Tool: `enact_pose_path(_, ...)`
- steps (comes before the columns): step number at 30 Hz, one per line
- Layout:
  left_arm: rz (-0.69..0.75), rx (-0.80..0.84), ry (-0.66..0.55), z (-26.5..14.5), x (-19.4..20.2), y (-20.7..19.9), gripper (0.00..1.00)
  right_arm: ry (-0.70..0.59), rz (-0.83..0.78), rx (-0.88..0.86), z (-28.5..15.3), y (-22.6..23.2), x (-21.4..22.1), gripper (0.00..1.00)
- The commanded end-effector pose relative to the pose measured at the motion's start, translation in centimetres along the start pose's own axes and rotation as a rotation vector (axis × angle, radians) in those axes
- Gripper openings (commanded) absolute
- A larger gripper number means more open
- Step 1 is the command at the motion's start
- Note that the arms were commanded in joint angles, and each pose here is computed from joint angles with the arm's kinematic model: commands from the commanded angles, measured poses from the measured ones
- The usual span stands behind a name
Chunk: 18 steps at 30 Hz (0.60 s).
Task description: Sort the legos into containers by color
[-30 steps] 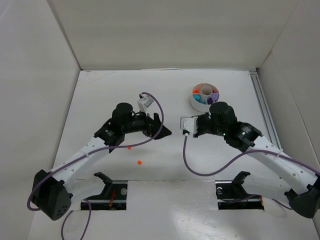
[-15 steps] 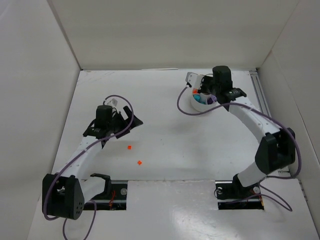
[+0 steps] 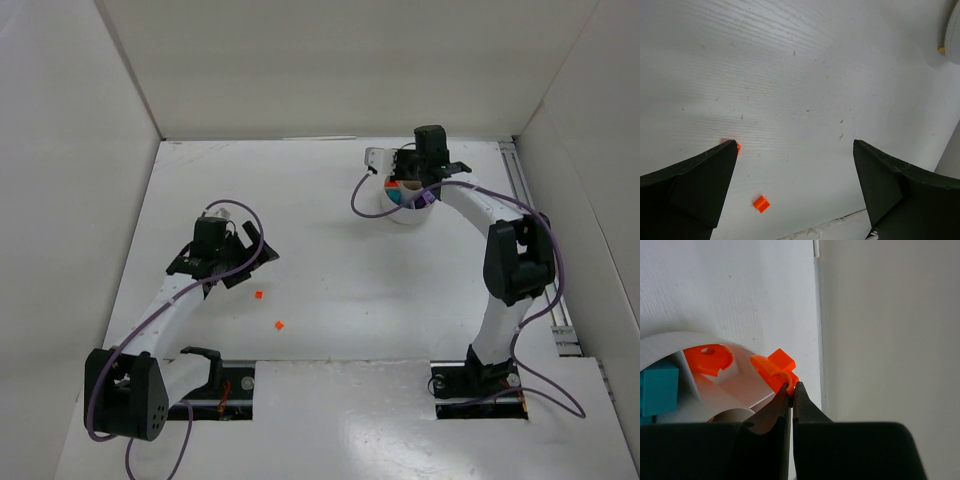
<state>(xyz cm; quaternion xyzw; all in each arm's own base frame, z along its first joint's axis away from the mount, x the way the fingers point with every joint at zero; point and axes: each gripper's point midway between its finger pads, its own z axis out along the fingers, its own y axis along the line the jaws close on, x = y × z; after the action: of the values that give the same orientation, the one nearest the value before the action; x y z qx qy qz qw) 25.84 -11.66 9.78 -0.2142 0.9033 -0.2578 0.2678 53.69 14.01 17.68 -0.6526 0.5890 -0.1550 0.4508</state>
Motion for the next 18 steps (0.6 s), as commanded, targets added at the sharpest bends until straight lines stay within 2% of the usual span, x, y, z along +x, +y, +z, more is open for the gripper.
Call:
enact_pose_path(1,0.000,-0.048,-0.023,-0.1,-0.9,0.4,1.00,-0.023,-0.037,0.041,-0.6,-2.0,-0.7,0.05)
enact_pose_path(8,-0.011,-0.046,-0.007,0.2,-0.8,0.2,1.00,0.046,-0.021,0.006,0.0,-0.5,1.3,0.18)
enact_pose_path(12,-0.020,-0.052,-0.014,0.0,-0.9,0.3,1.00,0.051,-0.017,-0.012,0.3,0.1,1.5,0.20)
enact_pose_path(15,-0.022,-0.067,-0.014,-0.2,-0.8,0.6,1.00,0.053,-0.015,-0.022,0.3,0.3,1.6,0.26)
enact_pose_path(18,-0.035,-0.095,-0.012,-0.3,-0.6,1.2,1.00,0.044,-0.015,-0.024,0.0,0.2,1.3,0.28)
